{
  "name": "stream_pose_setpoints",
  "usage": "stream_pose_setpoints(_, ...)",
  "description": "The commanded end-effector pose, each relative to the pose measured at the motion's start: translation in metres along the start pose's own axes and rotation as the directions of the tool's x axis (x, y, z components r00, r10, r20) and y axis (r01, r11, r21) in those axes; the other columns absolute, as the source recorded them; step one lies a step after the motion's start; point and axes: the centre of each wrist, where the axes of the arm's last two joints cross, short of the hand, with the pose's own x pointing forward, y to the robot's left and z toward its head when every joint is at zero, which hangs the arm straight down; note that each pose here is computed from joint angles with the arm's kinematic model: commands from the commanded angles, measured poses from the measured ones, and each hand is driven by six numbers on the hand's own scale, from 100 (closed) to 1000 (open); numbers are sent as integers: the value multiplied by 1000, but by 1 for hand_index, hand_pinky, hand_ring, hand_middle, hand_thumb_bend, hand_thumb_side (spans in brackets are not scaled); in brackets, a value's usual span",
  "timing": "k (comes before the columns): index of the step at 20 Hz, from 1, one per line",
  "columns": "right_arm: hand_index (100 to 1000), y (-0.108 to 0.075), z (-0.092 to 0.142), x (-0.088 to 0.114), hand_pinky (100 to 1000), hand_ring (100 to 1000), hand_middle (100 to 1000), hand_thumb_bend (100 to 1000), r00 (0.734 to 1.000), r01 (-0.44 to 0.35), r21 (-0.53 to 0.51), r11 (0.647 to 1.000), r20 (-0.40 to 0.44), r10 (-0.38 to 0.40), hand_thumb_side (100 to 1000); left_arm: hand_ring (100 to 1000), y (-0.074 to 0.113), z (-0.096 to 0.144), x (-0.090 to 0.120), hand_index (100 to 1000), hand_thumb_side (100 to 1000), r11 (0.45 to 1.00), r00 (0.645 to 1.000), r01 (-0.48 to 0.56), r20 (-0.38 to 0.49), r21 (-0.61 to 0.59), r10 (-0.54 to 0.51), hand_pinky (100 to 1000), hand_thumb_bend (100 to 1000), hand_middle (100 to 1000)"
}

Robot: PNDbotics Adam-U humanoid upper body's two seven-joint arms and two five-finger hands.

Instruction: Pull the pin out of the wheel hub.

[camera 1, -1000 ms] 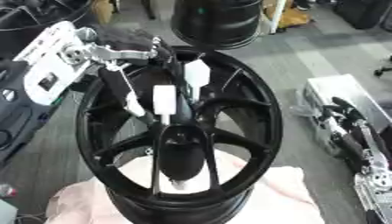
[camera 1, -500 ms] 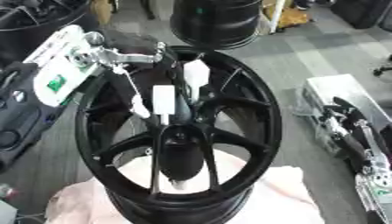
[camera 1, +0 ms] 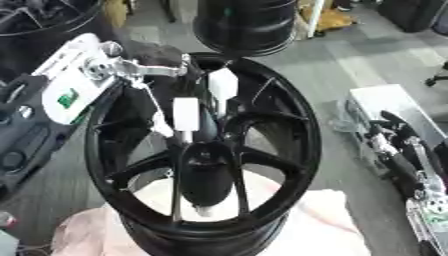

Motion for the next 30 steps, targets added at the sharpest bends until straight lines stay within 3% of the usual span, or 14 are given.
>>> stream_pose_setpoints(1, 913, -6, -4, 5, 694, 705, 753, 151, 1000, -14, 0, 1000, 20, 14, 508, 487, 7, 4, -1, 692, 334, 976, 983, 150, 130, -157, -130, 620, 521, 477)
stream_pose_setpoints(2, 913, -6, -4, 5, 694, 705, 753, 151, 1000, -14, 0, 1000, 20, 14, 508, 462, 7, 4, -1, 663, 293, 977, 983, 149, 131, -156, -129, 594, 461, 448)
stream_pose_setpoints(10, 913, -6, -4, 5, 694, 705, 753, 150, 1000, -16, 0, 1000, 20, 16, 509, 355, 13, 7, 3, 556, 169, 979, 981, 150, 147, -135, -130, 516, 285, 333)
stream_pose_setpoints(20, 913, -6, -4, 4, 694, 705, 753, 151, 1000, -17, 1, 1000, 18, 17, 508, 343, 31, 18, 7, 537, 183, 983, 976, 167, 157, -79, -153, 508, 267, 309)
stream_pose_setpoints(24, 913, -6, -3, 3, 694, 705, 753, 151, 1000, -19, -1, 1000, 14, 19, 508, 340, 50, 38, 7, 533, 183, 988, 979, 153, 137, -19, -149, 510, 264, 304)
stream_pose_setpoints(30, 914, -9, -2, 1, 694, 705, 753, 152, 1000, -23, -9, 1000, 6, 24, 508, 330, 78, 98, -3, 523, 182, 985, 993, 102, 42, 136, -109, 516, 257, 292)
